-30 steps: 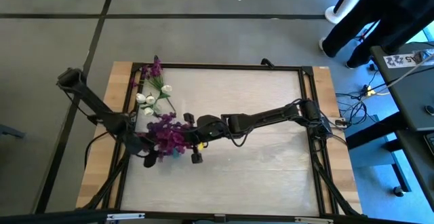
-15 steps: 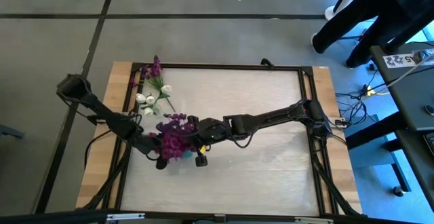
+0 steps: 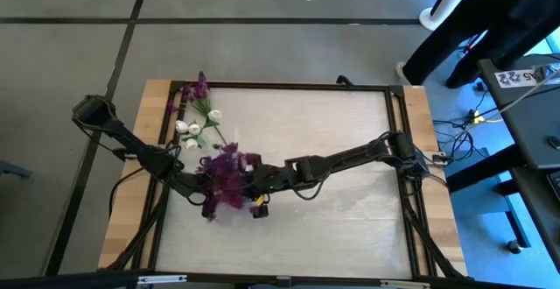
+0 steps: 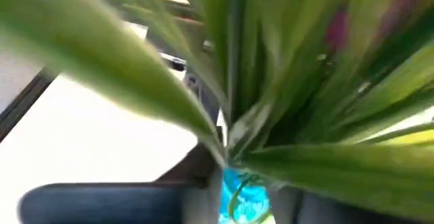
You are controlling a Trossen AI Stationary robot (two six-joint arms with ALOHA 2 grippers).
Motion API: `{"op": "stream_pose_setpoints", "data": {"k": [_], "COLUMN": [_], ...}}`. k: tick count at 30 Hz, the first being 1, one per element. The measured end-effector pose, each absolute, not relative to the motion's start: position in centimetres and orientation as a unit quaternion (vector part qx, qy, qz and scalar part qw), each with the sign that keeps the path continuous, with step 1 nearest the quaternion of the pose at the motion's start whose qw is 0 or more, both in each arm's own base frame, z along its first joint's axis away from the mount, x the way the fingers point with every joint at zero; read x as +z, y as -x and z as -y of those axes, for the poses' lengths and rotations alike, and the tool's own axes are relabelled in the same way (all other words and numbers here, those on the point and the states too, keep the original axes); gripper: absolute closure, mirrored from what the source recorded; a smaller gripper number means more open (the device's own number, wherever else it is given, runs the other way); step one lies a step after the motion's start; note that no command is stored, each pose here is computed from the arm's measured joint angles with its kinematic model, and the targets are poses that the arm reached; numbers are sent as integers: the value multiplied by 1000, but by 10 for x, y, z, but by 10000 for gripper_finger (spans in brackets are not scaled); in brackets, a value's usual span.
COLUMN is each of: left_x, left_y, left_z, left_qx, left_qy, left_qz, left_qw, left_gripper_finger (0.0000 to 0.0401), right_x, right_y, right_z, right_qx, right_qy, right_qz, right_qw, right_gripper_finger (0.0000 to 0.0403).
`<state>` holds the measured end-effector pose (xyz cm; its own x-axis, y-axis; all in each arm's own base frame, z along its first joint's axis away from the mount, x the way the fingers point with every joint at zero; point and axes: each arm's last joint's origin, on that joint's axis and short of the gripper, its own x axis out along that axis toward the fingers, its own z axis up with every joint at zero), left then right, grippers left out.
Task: Sort flowers into vase by color
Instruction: Put the violet flower into the transparent blue vase
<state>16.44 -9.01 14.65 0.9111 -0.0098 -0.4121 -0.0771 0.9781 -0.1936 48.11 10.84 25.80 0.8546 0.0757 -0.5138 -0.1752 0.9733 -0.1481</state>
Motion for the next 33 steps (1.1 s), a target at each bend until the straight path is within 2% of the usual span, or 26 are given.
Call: {"op": "stream_pose_setpoints", "data": {"k": [7,13,19,25,33], "left_x": [147,146,156,170,171], "left_y": [-165,-164,-169,-176,-176], "left_z": [90,90,93,98,97], "left_qx": [18,20,12,3,9], "left_qy": [115,109,98,77,79], "left_qz": [-211,-219,-206,-186,-185], "left_qw": [970,969,974,979,979], "left_gripper_finger": [150,149,149,149,149], "right_x": [273,285,284,282,282], "right_y": [-472,-467,-460,-451,-443], "right_z": [-109,-121,-142,-154,-153], "right_qx": [65,71,65,9,4], "right_qy": [86,90,107,139,124], "right_qz": [-264,-242,-247,-266,-304], "right_qw": [959,964,961,954,945], "right_gripper_finger": [187,124,116,122,122]}}
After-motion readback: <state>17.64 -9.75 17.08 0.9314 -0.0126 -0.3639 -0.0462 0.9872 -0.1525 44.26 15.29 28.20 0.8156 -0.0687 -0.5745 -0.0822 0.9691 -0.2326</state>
